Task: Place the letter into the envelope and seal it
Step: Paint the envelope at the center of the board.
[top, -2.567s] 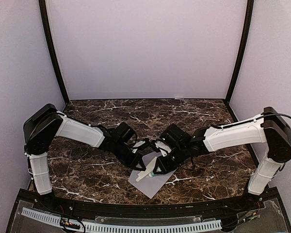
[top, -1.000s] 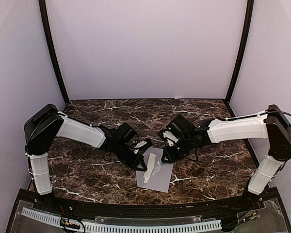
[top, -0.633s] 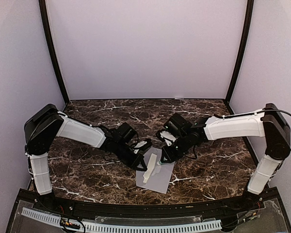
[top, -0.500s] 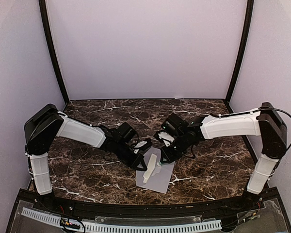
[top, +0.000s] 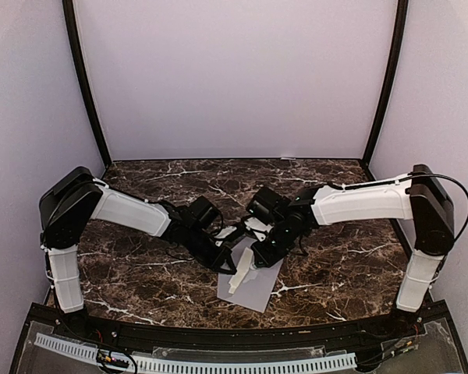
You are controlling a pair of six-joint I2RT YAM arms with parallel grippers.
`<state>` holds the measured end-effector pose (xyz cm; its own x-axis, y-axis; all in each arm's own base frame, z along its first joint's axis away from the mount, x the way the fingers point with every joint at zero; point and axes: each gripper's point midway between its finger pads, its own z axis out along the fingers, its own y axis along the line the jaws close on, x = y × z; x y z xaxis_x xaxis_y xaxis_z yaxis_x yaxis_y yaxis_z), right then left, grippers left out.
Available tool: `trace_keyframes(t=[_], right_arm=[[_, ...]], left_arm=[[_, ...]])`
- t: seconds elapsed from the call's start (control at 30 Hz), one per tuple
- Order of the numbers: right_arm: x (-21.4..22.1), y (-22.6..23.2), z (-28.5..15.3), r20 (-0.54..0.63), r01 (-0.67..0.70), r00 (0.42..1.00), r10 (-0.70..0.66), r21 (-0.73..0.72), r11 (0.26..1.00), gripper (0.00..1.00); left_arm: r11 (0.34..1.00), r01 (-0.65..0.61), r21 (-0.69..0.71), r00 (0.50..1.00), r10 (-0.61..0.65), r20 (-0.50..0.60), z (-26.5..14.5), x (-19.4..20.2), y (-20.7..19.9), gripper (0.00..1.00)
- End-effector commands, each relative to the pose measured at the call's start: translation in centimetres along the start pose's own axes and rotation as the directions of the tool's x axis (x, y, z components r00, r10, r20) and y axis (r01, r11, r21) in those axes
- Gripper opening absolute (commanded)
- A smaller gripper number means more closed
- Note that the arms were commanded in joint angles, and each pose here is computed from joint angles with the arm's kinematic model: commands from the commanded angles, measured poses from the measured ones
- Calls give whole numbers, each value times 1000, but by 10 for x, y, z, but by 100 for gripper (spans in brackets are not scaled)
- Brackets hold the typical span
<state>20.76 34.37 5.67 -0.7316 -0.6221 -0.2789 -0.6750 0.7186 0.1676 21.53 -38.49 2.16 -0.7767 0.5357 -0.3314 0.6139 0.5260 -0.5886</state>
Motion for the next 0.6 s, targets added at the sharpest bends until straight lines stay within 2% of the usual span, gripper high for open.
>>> trace_keyframes(t=[0.0, 0.57], right_arm=[[24, 17, 4, -96, 20, 995, -25, -52, 998, 0], [36, 50, 0, -118, -40, 993, 14, -217, 975, 0]], left_arm=[[1000, 11, -19, 1000, -11, -11, 3, 1, 2, 0], [999, 22, -25, 1000, -23, -14, 4, 3, 5, 0]])
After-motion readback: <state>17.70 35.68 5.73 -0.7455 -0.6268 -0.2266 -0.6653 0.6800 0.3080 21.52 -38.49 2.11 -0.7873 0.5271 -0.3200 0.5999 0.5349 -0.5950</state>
